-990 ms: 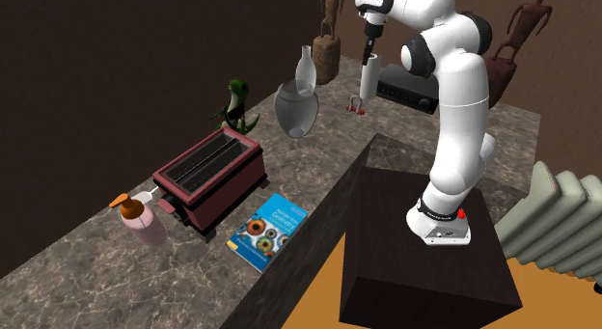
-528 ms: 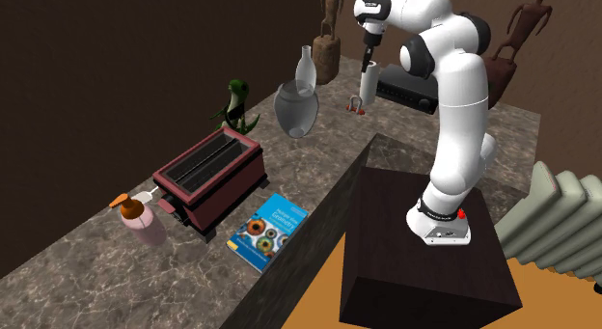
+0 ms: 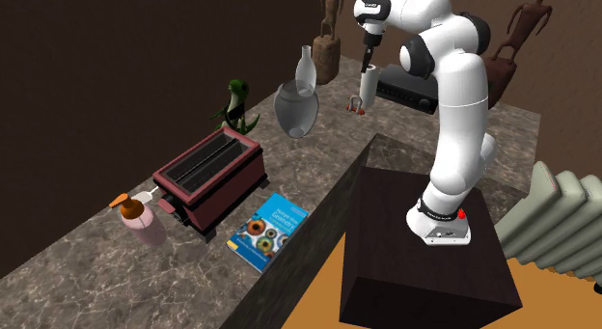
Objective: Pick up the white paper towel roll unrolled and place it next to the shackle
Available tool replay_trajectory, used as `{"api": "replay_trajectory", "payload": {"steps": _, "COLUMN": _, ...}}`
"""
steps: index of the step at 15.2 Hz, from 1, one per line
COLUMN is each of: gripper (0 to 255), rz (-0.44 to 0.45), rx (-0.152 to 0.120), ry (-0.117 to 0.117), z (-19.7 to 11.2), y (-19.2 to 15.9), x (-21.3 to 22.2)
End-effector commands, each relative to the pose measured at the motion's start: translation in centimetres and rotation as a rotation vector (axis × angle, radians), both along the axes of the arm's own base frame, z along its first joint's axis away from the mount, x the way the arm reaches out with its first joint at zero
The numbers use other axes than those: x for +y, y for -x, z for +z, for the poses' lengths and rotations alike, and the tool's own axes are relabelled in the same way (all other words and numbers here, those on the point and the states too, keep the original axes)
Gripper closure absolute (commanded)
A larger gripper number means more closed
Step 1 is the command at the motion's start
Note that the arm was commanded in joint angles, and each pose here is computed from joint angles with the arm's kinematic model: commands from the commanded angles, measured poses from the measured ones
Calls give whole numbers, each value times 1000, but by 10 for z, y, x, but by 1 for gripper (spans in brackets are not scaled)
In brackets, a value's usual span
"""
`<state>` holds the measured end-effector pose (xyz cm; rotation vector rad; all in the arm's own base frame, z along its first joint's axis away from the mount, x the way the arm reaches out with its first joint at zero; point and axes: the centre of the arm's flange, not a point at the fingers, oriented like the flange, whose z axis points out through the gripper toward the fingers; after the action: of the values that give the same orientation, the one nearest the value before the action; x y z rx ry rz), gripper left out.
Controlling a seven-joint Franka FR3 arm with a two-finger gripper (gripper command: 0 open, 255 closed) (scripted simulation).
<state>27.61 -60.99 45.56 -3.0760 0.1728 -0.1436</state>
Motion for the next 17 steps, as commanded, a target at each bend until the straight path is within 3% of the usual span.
{"api": "replay_trajectory", "payload": {"steps": 1, "gripper": 0, "rz": 0, "rx": 0, "ry": 0, "z": 0, "y": 0, "x": 0}}
{"api": "replay_trajectory", "payload": {"steps": 5, "gripper": 0, "rz": 0, "rx": 0, "ry": 0, "z": 0, "y": 0, "x": 0}}
{"api": "replay_trajectory", "payload": {"steps": 9, "gripper": 0, "rz": 0, "rx": 0, "ry": 0, "z": 50, "y": 5, "x": -3}}
{"api": "replay_trajectory", "payload": {"steps": 17, "gripper": 0, "rz": 0, "rx": 0, "ry": 0, "z": 50, "y": 5, "x": -3}}
